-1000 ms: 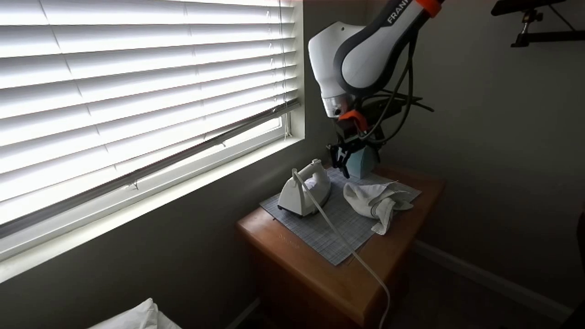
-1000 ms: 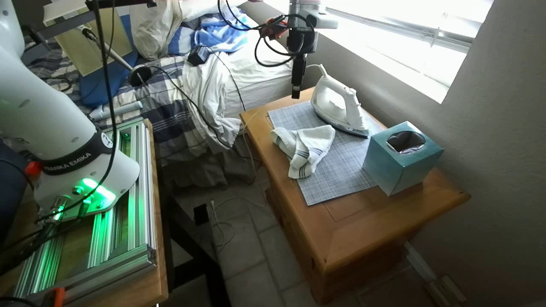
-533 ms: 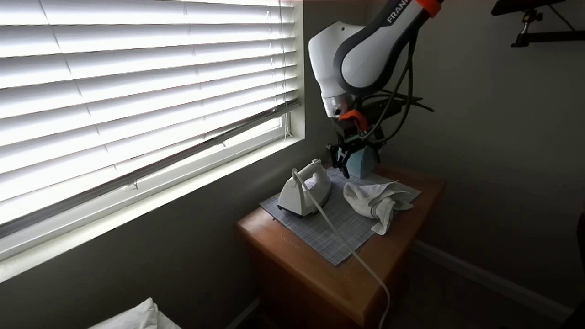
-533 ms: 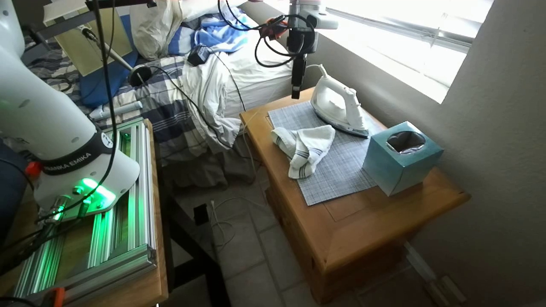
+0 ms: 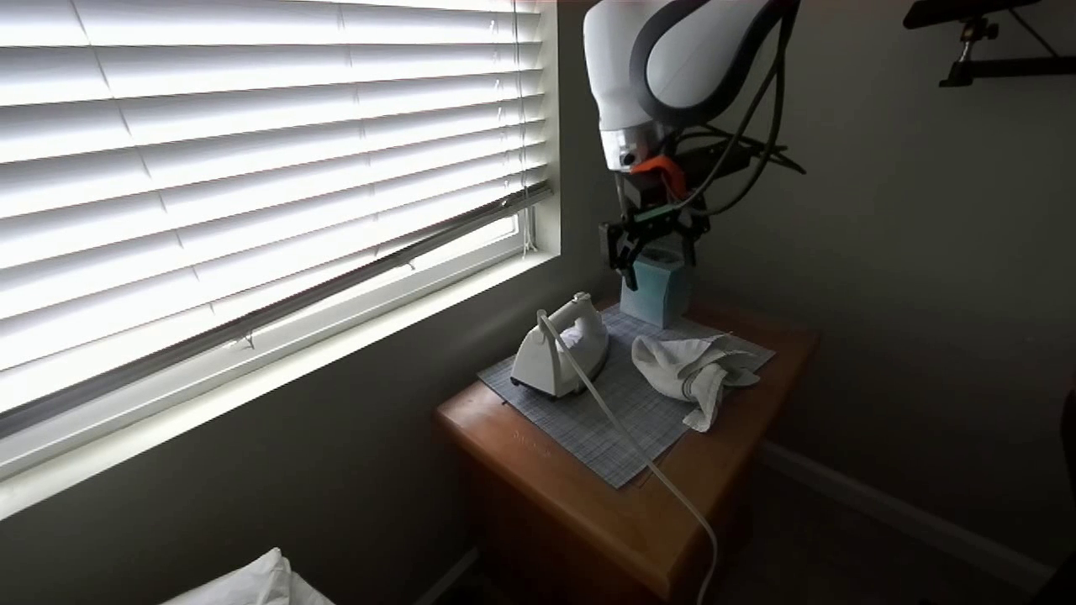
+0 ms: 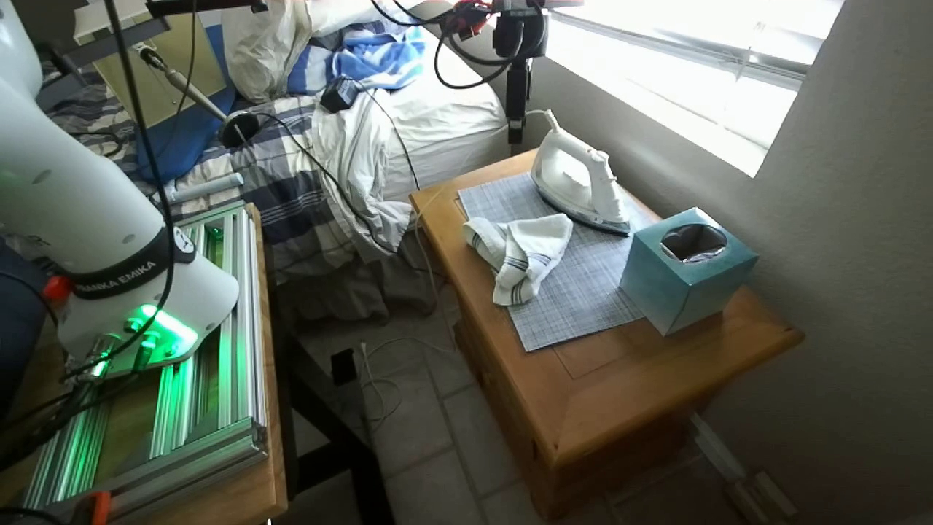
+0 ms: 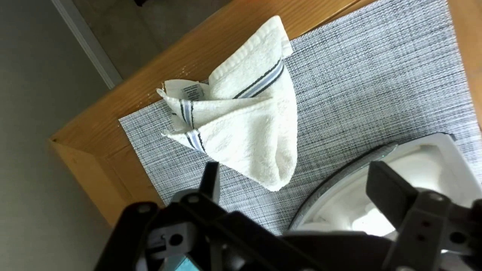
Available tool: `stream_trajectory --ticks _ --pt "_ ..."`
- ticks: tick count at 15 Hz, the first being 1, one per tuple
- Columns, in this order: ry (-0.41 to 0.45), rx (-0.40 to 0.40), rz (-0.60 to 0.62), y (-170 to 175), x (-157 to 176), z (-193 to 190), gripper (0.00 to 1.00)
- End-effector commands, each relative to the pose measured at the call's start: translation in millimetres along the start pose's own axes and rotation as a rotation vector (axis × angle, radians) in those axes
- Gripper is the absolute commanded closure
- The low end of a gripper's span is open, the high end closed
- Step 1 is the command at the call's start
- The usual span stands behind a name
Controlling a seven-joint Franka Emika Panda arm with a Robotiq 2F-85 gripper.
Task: Pick up the white towel twice and move it to the right.
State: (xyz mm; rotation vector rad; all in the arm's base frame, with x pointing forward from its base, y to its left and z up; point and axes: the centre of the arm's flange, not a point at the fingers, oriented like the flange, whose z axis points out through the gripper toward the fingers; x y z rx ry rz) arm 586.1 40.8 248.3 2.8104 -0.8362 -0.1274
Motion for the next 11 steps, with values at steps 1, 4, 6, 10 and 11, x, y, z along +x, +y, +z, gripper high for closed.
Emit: stream_trajectory --ticks 1,4,6,10,11 --pt "-0.005 0.104 -0.142 46 -18 -30 0.0" --pt "-0.003 0.122 -0.293 74 -19 -34 0.0" --pt "-0.038 0.086 -0.399 90 -16 -27 0.0" --pt "-0.023 0.07 -0.378 81 -10 -23 0.0" --pt "-0.025 0.069 -0.383 81 -11 -22 0.0"
